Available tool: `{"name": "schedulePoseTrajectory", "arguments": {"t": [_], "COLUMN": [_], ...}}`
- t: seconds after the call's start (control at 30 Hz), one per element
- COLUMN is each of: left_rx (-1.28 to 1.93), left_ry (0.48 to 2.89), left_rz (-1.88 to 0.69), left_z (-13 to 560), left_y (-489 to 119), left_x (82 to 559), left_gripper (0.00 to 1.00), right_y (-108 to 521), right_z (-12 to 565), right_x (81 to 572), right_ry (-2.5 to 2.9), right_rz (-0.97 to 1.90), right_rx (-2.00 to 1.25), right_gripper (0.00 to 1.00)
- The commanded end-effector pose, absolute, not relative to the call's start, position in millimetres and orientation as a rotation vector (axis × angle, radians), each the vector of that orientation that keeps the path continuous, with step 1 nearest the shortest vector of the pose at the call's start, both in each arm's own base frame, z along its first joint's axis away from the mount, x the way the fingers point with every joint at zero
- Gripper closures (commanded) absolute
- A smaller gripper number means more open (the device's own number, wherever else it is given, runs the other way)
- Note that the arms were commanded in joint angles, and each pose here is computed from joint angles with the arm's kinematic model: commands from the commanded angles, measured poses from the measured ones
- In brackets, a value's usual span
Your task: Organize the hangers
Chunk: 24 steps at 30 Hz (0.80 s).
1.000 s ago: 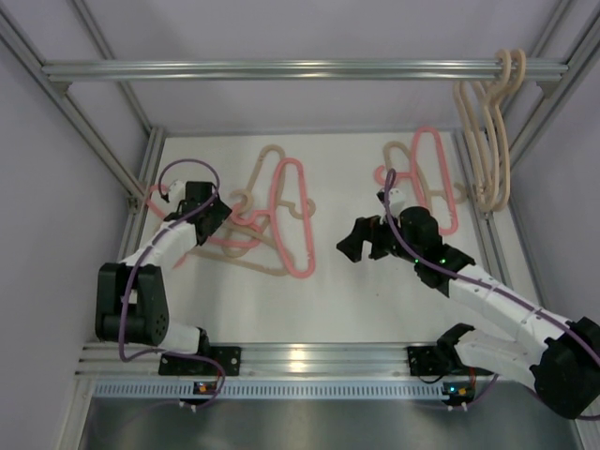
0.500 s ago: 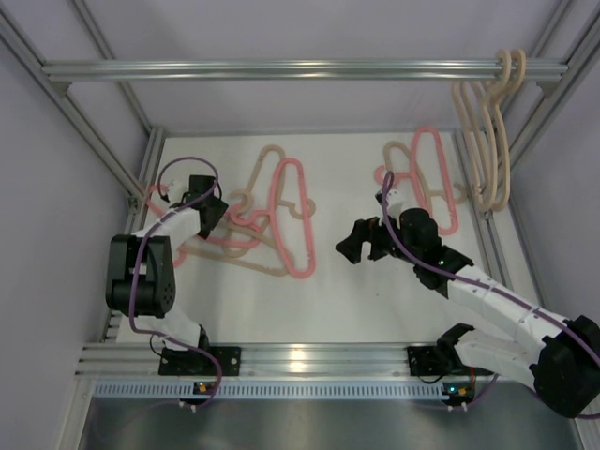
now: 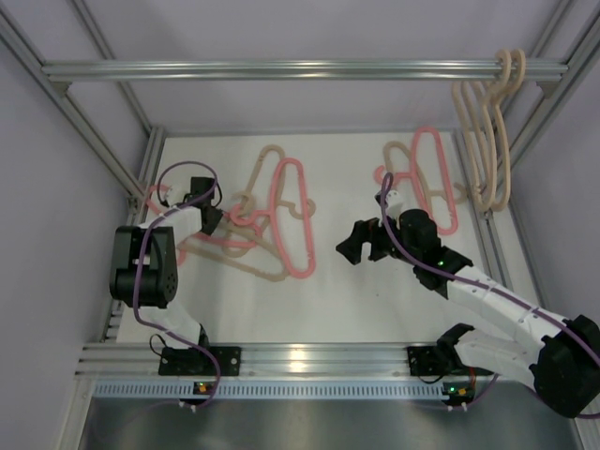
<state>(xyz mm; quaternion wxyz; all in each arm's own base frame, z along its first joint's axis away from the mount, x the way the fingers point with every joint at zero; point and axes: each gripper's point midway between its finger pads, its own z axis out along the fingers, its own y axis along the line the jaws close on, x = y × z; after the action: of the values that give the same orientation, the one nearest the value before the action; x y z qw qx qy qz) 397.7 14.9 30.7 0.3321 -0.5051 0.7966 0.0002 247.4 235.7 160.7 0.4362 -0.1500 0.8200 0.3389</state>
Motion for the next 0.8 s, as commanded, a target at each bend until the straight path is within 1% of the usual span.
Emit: {"name": "schedulePoseTrajectory", "arguments": {"t": [0.0, 0.1, 0.17, 0.23, 0.4, 0.53, 0.63, 0.77], "left_rx": [-1.342, -1.333, -1.332, -1.331, -1.292, -1.239, -1.187, -1.101], "left_ry": [1.998, 1.970, 1.931, 1.893, 1.818, 1.778, 1.761, 1.761], "left_rz": [-0.018, -0.036, -0.048, -0.058, -0.089, -0.168, -0.253, -0.399], "left_z": [45.4, 58.4, 70.8, 84.0, 117.8, 150.7, 175.7, 205.6], "left_y": [21.3, 21.5, 23.5, 25.8, 24.0, 11.4, -8.2, -52.3], "left_x": [404.6, 404.3, 404.9, 404.9, 409.4, 414.1, 413.5, 407.0], "left_gripper": [0.76, 0.84, 0.94, 1.00, 1.00, 1.00, 1.00, 1.00], "right_y": [243.6, 243.4, 243.5, 243.5, 243.8, 245.7, 252.1, 266.9], "right_z": [173.2, 173.7, 173.2, 172.8, 173.9, 173.4, 178.1, 190.4], "right_x": [251.0, 251.1, 251.2, 251.2, 250.4, 248.5, 242.3, 232.3], "right_ry": [1.963, 1.961, 1.963, 1.965, 1.959, 1.961, 1.929, 1.861], "right_rz": [0.851, 0.850, 0.850, 0.851, 0.854, 0.868, 0.914, 0.952], "right_rx": [-0.402, -0.401, -0.401, -0.402, -0.406, -0.423, -0.469, -0.560], "right_gripper": [0.01, 0.01, 0.01, 0.01, 0.01, 0.01, 0.00, 0.01]}}
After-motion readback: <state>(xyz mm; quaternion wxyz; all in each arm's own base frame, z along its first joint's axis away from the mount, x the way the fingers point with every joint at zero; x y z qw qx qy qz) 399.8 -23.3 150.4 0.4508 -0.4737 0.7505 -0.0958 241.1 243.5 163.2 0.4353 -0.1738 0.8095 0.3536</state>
